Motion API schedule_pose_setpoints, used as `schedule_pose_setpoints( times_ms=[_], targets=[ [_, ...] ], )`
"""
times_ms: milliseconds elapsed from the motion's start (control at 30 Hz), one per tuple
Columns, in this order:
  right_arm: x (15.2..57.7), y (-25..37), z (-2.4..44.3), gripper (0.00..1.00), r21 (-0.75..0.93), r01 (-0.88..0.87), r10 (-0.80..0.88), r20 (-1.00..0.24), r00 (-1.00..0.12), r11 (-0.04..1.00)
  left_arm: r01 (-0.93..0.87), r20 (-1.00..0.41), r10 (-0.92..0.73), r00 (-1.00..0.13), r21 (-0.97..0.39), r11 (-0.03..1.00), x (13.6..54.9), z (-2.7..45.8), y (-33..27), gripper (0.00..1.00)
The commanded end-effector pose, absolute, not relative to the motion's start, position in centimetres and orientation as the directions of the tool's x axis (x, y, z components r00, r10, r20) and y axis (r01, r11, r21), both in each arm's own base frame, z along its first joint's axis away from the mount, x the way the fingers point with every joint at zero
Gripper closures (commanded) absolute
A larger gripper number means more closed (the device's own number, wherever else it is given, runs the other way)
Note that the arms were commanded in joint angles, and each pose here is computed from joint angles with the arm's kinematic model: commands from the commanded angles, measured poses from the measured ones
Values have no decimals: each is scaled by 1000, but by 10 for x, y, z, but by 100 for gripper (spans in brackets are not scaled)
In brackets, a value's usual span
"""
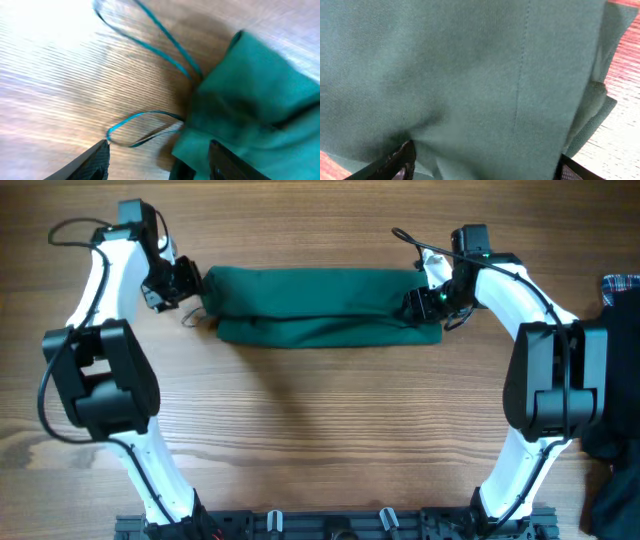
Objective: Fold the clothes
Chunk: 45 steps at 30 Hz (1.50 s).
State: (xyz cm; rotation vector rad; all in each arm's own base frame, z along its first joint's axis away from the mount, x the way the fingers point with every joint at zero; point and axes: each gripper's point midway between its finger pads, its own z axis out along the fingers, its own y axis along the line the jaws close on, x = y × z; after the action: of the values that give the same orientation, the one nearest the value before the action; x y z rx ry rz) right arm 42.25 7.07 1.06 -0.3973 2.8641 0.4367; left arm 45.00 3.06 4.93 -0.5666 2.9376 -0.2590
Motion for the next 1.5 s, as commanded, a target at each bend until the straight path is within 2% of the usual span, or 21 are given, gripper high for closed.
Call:
schedule_pose_setpoints(
  times_ms=[0, 100, 167, 300, 367, 433, 467, 533, 567, 700, 867, 933, 1067, 1400, 1467],
  targets=[
    [425, 53, 13, 18, 170, -277, -234, -235, -943, 946, -347, -233, -372, -898, -144, 927, 458, 97, 46, 40],
    [421, 39, 9, 18, 97, -261, -238, -197, -951, 961, -347, -231, -372, -899, -144, 927, 456, 100, 46, 41],
    [432, 37, 18, 17, 75, -263, -240, -225, -944, 962, -341, -266, -371, -890, -153, 928, 464, 110, 46, 42],
    [463, 43, 73, 13, 61, -268, -232, -343, -910, 961, -278, -379, -333, -863, -193, 941, 482, 158, 28, 45],
    [474, 49, 101, 15, 84, -210, -161, -395, -905, 974, -245, -420, -316, -851, -215, 945, 486, 175, 3, 53],
    [475, 74, 120, 27, 174, -228, -133, -436, -890, 958, -174, -423, -268, -865, -248, 953, 488, 178, -33, 64],
    [473, 90, 124, 45, 224, -247, -128, -440, -889, 943, -131, -412, -233, -881, -260, 957, 486, 174, -55, 71],
    [466, 128, 122, 87, 277, -322, -178, -442, -879, 905, -101, -377, -205, -903, -277, 956, 481, 163, -94, 78],
    [463, 147, 117, 96, 269, -373, -230, -442, -867, 888, -61, -341, -155, -927, -270, 961, 476, 145, -123, 79],
    [441, 188, 86, 96, 240, -498, -381, -402, -832, 834, 14, -220, -39, -975, -234, 972, 459, 82, -175, 78],
    [418, 185, 31, 96, 256, -473, -406, -272, -872, 843, -12, -114, -35, -993, -199, 980, 450, 35, -171, 76],
    [404, 178, -1, 96, 255, -454, -410, -208, -888, 853, -27, -75, -41, -996, -174, 984, 443, 29, -163, 75],
    [397, 155, -39, 96, 145, -441, -414, -183, -892, 886, -36, -86, -45, -995, -103, 994, 444, 27, -150, 74],
    [394, 154, -43, 96, 143, -438, -412, -182, -893, 888, -101, -44, -99, -994, 38, 994, 437, 25, -97, 71],
    [391, 153, -44, 96, 146, -436, -412, -169, -895, 888, -125, -39, -124, -992, 31, 992, 438, 25, -87, 75]
  ],
)
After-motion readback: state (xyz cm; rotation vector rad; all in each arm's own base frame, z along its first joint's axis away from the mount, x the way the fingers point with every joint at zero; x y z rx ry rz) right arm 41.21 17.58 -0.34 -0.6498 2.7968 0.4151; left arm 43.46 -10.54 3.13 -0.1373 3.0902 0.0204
